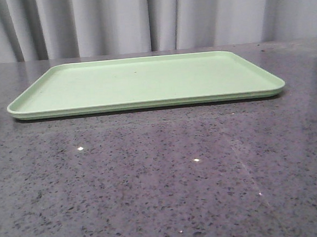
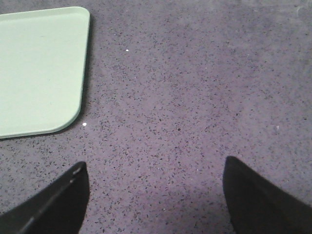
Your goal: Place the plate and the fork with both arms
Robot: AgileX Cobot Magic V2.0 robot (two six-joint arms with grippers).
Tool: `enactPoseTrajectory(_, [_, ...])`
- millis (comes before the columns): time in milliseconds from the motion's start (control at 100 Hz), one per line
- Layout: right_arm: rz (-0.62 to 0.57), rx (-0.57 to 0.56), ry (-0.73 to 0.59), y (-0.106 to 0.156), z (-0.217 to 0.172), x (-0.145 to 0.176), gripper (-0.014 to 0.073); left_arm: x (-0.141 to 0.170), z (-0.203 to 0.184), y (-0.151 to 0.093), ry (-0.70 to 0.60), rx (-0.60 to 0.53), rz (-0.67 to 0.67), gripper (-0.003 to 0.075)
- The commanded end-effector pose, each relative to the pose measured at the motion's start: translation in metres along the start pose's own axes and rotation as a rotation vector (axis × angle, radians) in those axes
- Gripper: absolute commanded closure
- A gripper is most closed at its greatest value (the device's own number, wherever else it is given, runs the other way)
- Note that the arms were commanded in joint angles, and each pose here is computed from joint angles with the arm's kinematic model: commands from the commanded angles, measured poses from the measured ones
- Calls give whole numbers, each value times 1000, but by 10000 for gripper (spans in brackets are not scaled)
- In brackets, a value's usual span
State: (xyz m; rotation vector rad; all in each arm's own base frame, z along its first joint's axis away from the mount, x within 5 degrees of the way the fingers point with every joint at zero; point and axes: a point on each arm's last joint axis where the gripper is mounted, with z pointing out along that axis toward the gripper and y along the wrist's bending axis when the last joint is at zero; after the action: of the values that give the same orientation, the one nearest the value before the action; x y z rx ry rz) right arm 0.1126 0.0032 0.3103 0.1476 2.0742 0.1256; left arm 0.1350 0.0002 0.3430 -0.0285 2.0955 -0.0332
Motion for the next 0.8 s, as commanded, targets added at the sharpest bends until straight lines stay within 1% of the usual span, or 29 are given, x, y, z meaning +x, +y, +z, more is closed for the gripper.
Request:
enactPoseTrajectory(0, [-5, -11, -95, 2, -4, -16, 25, -16, -10, 8, -54, -66, -22, 248])
enactPoseTrajectory(170, [-5, -11, -92, 2, -4, -15, 25, -19, -18, 28, -6, -216, -57, 248])
enactPoseTrajectory(270, [-5, -12, -93, 2, -4, -15, 25, -18, -15, 35, 25, -263, -39, 248])
enactPoseTrajectory(330, [-6, -14, -91, 3, -4, -15, 25, -17, -9, 40, 74, -297, -16, 248])
enactPoseTrajectory(380, [-11, -22, -90, 4, -4, -15, 25, -16, -3, 45, 120, -316, -29, 248])
enactPoseTrajectory(440, [-16, -32, -88, 5, -4, -15, 25, -15, 7, 49, 165, -318, -52, 248])
enactPoseTrajectory(640, [-23, -43, -82, 6, -4, -14, 25, -16, 35, 60, 248, -327, -74, 248])
enactPoseTrajectory(790, [-24, -42, -82, 6, -4, -14, 25, -10, 59, 62, 329, -273, -147, 248])
